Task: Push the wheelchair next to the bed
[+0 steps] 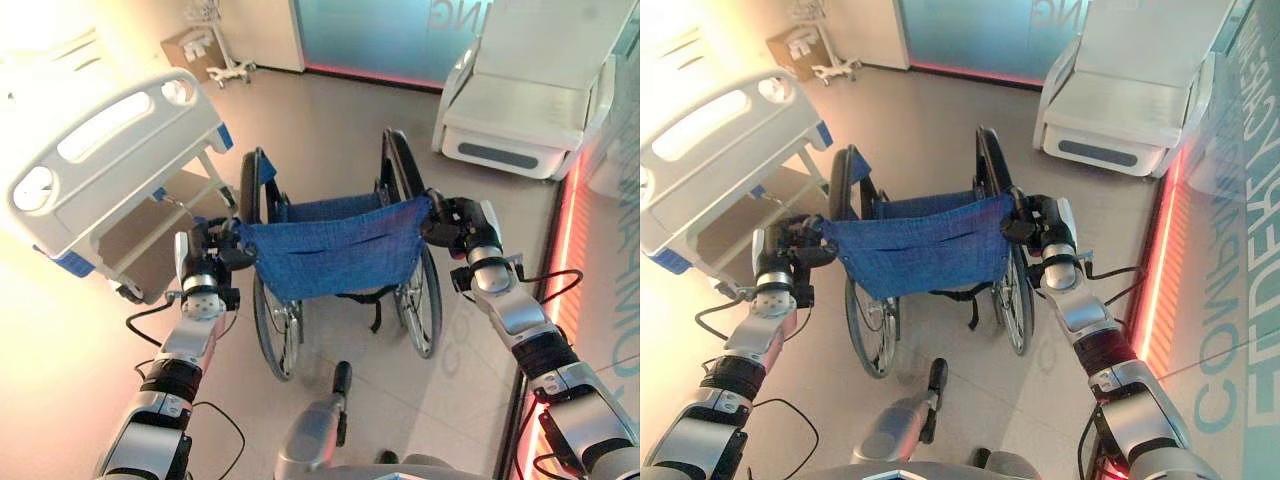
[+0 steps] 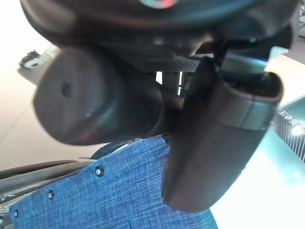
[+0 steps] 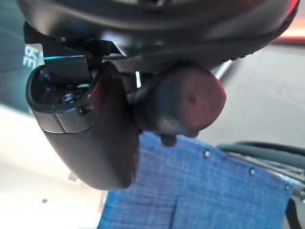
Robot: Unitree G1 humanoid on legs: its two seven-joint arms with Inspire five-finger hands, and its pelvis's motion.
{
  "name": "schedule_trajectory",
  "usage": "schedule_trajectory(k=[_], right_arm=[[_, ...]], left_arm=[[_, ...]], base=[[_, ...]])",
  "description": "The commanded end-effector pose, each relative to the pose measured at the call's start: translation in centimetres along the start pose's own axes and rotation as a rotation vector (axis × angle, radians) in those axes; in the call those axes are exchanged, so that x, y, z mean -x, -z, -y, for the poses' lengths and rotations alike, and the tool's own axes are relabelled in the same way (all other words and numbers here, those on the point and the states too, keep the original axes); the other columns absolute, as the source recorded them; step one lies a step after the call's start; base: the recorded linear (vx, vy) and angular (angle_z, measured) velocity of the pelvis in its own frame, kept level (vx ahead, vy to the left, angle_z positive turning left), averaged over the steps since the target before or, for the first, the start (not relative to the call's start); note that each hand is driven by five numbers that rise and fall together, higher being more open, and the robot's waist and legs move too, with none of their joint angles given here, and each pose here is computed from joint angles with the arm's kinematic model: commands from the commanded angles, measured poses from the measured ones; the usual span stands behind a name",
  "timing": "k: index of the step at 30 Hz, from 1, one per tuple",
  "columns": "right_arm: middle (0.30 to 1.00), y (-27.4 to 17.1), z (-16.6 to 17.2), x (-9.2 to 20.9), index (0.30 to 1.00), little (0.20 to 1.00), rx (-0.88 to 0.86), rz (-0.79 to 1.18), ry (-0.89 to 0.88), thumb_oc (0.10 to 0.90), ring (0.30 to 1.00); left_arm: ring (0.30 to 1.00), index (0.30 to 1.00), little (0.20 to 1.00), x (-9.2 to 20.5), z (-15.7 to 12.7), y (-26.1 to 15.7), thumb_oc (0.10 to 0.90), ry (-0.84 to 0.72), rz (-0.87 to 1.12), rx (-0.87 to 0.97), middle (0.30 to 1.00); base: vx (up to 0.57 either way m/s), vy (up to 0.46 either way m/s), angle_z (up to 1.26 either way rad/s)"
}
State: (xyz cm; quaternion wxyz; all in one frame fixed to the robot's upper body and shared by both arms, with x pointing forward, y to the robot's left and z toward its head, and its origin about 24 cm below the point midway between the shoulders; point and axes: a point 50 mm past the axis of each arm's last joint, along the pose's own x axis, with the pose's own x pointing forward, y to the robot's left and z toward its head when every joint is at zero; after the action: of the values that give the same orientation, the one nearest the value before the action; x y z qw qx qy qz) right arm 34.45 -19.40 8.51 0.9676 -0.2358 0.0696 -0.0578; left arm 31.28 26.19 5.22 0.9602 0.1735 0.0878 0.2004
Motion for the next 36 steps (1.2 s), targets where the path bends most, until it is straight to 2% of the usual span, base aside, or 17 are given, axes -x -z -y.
schedule_trajectory(k=[1,6,13,23,30,36], right_arm=[[0.3,5.5,1.6,1.2,0.3,0.3,0.172,-0.167,-0.064,0.4,0.3],[0.3,6.1,1.2,1.6,0.3,0.3,0.165,-0.178,-0.056,0.4,0.3],[0.3,6.0,0.6,1.4,0.3,0.3,0.136,-0.206,-0.076,0.4,0.3],[0.3,5.2,1.8,1.0,0.3,0.3,0.098,-0.217,-0.04,0.4,0.3],[0.3,6.2,2.2,1.5,0.3,0.3,0.171,-0.211,-0.068,0.4,0.3],[0.3,6.5,1.8,1.8,0.3,0.3,0.186,-0.192,-0.062,0.4,0.3]], left_arm=[[0.3,0.3,0.3,0.9,2.0,-0.3,0.4,0.241,0.059,0.039,0.3],[0.3,0.3,0.3,0.3,1.6,-0.7,0.4,0.251,0.051,-0.009,0.3],[0.3,0.3,0.3,0.0,2.0,-0.6,0.4,0.246,0.04,0.019,0.3],[0.3,0.3,0.3,-1.1,3.1,-2.5,0.4,0.295,0.078,0.033,0.3],[0.3,0.3,0.3,0.0,4.1,-1.2,0.4,0.291,0.047,0.061,0.3],[0.3,0.3,0.3,0.9,3.5,-0.6,0.4,0.264,0.088,0.088,0.3]], base=[[0.42,0.237,-0.04],[0.35,0.229,-0.12],[0.36,0.085,-0.06],[0.5,-0.166,0.71],[0.47,-0.232,0.1],[0.56,-0.123,-0.03]])
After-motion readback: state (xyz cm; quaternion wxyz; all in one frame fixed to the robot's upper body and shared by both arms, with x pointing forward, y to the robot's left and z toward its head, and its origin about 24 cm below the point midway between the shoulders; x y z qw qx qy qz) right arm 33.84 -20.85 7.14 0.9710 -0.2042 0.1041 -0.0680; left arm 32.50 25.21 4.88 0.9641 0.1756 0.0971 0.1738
